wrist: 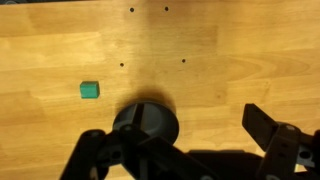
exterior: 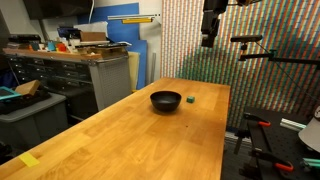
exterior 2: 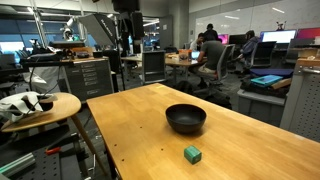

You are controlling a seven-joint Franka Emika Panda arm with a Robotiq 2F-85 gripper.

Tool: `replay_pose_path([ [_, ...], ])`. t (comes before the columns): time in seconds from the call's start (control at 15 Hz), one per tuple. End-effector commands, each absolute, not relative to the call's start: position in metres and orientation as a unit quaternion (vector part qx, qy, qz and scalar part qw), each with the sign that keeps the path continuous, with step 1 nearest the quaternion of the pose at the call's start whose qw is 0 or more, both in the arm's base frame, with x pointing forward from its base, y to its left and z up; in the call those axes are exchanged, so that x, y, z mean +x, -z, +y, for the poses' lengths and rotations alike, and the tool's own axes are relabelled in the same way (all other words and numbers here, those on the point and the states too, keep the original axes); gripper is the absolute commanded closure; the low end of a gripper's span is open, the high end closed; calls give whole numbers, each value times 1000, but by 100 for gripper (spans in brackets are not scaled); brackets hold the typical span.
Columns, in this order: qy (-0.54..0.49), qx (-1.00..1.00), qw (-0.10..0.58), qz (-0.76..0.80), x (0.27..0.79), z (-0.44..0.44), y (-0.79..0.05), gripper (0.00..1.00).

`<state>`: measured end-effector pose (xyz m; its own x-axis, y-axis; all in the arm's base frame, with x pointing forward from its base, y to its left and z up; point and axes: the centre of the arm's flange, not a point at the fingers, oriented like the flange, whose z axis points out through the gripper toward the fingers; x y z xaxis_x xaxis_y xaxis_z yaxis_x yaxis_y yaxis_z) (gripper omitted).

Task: Put the green block inside the black bowl

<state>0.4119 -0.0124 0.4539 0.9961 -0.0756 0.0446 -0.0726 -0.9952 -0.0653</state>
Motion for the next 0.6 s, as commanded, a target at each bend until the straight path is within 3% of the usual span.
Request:
replay_pose_path([
  [0.0, 52, -998, 23, 34, 416, -42, -429, 0],
  [0.53, 70, -995, 17, 62, 426, -90, -366, 0],
])
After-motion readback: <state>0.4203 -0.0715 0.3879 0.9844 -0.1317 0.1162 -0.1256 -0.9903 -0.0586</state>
